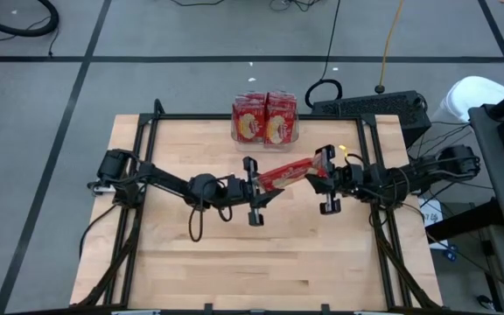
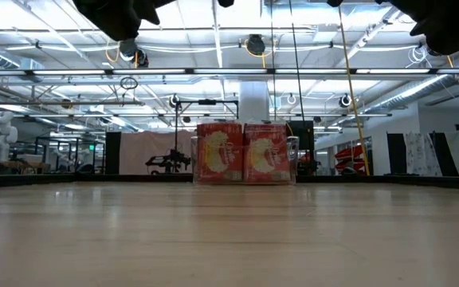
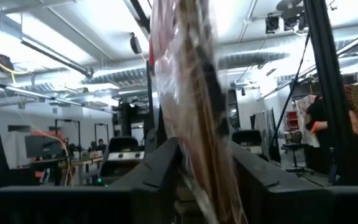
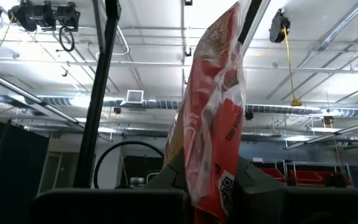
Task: Sort popcorn bags into baskets
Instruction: Put the red popcorn bag into the transparent bin
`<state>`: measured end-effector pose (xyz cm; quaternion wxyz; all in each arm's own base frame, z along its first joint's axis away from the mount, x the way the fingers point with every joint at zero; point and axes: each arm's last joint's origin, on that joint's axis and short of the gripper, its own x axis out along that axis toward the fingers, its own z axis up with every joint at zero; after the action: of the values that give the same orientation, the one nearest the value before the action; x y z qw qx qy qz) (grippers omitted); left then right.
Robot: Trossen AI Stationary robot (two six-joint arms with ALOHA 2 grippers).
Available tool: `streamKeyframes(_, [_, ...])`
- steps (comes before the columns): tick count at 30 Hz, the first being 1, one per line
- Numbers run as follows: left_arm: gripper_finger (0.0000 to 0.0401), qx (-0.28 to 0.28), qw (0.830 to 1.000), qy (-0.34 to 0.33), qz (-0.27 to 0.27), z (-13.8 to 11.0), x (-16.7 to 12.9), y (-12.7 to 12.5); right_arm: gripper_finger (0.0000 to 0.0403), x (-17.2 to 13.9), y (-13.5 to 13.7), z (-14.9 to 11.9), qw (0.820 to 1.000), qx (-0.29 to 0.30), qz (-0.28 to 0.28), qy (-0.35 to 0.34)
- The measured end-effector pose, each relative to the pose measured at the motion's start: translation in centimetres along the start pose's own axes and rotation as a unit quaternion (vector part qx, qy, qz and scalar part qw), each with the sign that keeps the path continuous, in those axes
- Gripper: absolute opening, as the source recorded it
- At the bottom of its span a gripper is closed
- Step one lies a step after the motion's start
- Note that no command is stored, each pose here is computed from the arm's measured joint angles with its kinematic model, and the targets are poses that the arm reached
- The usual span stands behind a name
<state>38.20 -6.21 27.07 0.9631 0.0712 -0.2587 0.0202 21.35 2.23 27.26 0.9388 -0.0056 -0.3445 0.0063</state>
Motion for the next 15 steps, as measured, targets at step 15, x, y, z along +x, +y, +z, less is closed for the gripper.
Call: streamKeyframes(15, [0.0016,0.013,0.993,0.115,0.018,0.2,-0.3,0.5,0.0086,-1.0,-0.2,-0.9,0.993,0.094,-0.029,0.060])
